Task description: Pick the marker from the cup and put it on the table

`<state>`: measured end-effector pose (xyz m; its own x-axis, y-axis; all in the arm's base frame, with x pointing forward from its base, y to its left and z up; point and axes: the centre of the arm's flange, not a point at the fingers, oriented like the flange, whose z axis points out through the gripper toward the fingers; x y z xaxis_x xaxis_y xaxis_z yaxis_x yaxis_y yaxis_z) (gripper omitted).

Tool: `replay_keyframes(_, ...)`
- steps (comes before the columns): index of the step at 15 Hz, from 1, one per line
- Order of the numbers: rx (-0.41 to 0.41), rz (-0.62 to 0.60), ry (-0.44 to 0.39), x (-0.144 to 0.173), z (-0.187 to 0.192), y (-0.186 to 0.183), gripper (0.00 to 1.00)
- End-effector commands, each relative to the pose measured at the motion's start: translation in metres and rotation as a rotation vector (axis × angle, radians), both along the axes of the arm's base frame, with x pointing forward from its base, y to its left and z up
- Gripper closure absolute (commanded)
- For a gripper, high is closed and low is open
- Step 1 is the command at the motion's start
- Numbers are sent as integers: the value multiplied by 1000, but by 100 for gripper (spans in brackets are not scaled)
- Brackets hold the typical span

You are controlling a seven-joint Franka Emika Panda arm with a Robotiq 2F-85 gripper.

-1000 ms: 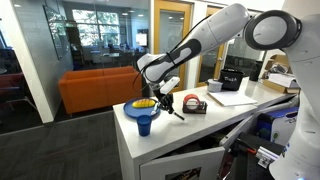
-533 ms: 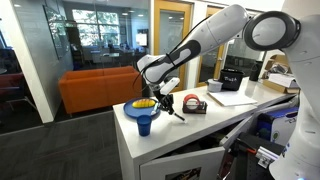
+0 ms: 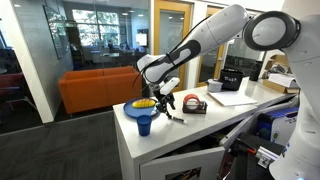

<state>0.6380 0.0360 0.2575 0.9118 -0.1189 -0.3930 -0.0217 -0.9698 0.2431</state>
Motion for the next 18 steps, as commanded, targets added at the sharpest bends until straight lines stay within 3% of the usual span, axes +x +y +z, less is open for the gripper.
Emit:
replay_keyframes(1,19,-6,-24,4,6,2,6)
replay_keyframes(2,27,-9,-41,5,11,4,0)
replay_keyframes(12,187,23,-340,2,145,40,0)
replay_keyframes(18,223,22,-437,-13,199,49,0)
